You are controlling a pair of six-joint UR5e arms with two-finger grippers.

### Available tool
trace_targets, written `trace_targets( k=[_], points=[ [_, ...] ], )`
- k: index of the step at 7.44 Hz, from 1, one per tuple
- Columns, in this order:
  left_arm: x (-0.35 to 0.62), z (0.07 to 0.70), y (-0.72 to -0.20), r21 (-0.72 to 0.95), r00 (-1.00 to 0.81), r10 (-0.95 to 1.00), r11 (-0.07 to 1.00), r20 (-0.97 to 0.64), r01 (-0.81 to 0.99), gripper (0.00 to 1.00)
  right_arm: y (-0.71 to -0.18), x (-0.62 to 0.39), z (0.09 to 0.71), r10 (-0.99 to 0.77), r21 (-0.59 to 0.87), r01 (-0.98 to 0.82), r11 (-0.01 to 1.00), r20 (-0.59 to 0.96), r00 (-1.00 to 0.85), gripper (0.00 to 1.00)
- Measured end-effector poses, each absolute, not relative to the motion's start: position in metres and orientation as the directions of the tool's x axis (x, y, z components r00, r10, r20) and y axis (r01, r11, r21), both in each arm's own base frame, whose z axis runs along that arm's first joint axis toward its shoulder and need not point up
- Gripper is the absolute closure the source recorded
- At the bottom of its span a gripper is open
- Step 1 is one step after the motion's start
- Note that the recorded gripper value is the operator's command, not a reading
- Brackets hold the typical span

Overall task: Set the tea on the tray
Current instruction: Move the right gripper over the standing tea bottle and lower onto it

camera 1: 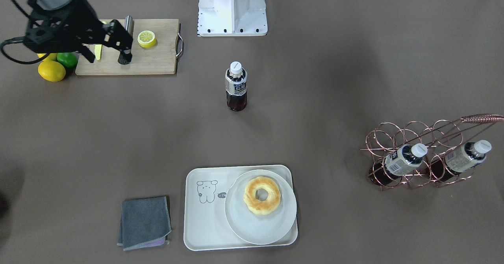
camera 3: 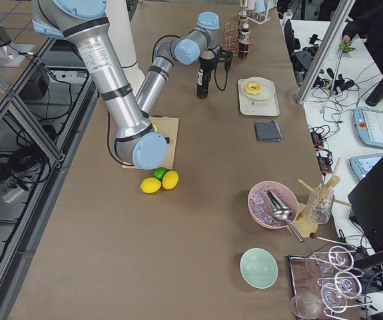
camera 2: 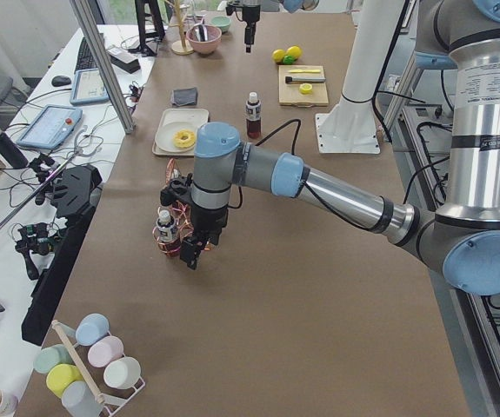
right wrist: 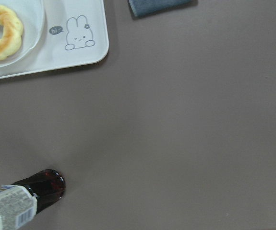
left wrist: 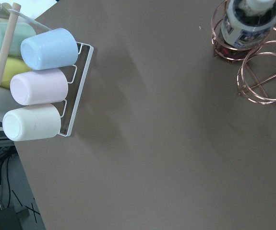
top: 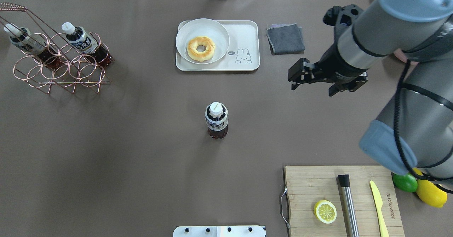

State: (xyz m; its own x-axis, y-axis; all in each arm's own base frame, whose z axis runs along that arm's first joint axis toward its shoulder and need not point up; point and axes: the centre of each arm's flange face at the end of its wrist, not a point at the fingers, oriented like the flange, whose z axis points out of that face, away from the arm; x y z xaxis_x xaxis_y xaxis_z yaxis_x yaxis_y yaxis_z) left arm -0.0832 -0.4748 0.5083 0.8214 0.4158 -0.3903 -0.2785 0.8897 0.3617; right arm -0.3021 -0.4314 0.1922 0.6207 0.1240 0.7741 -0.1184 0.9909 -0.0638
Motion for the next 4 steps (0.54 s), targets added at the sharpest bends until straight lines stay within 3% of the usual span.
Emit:
trace_targets(
  k=[4],
  points=[
    [-0.112, 0.534, -0.473, 0.354, 0.831, 0.397, 0.897, -0.389, -0.263, 0.02, -0.415, -0.399, 0.100, 0.130, -0.046, -0.146, 0.988, 0.755, 0.643, 0.00]
  ],
)
